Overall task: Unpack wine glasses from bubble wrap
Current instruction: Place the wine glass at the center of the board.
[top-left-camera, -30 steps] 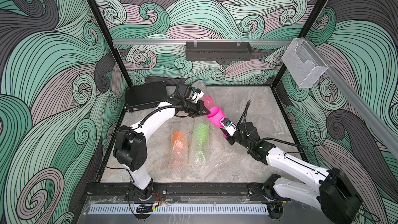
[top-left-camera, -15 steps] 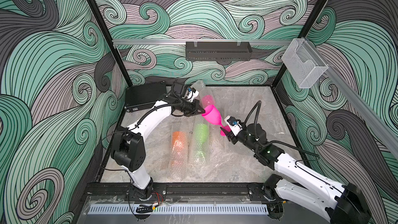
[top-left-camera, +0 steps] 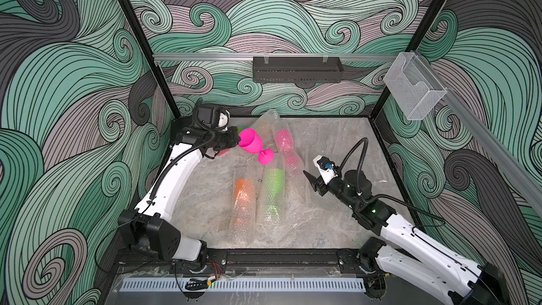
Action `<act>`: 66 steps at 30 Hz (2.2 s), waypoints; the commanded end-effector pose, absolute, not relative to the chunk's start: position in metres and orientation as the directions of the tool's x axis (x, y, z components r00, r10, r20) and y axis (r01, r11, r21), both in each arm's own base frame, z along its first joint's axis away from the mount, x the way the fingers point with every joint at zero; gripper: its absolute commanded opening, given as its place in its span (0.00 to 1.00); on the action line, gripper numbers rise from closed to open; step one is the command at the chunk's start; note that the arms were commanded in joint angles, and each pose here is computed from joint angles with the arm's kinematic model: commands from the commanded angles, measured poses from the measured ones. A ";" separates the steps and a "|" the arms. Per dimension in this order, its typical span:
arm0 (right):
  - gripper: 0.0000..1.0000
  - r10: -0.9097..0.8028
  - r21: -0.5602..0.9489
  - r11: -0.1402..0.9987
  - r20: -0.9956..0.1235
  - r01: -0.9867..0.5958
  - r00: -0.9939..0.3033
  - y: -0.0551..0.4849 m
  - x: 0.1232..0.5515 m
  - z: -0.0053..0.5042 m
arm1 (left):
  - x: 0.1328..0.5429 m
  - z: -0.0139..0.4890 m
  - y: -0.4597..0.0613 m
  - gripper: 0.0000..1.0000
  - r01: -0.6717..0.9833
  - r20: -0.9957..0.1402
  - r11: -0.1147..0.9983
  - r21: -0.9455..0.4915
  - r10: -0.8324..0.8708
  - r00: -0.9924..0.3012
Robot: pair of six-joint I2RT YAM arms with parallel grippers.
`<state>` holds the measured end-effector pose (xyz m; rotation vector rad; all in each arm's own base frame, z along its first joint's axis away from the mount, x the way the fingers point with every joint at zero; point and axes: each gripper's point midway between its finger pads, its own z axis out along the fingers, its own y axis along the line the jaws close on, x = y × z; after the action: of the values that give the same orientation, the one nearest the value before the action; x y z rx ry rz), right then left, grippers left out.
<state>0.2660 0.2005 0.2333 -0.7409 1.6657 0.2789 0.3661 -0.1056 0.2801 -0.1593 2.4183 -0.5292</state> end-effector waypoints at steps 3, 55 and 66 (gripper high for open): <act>0.66 -0.269 -0.182 0.839 -0.958 -0.513 -0.100 0.187 0.278 0.244 | 0.350 0.274 -0.028 0.00 -0.189 -0.584 0.970 -0.153 -0.243 -0.774; 0.67 -0.224 -0.158 0.920 -0.963 -0.358 -0.151 0.154 0.288 0.232 | 0.378 0.172 0.118 0.09 -0.562 -0.381 0.826 -0.037 -0.531 -0.756; 0.67 -0.220 -0.151 0.919 -0.963 -0.364 -0.155 0.155 0.287 0.231 | 0.384 0.190 0.111 0.27 -0.532 -0.391 0.843 -0.077 -0.517 -0.762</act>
<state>0.2864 0.1585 0.2325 -0.4669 1.7409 0.1378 0.3851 0.1111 0.1792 -0.7843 2.6144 0.0654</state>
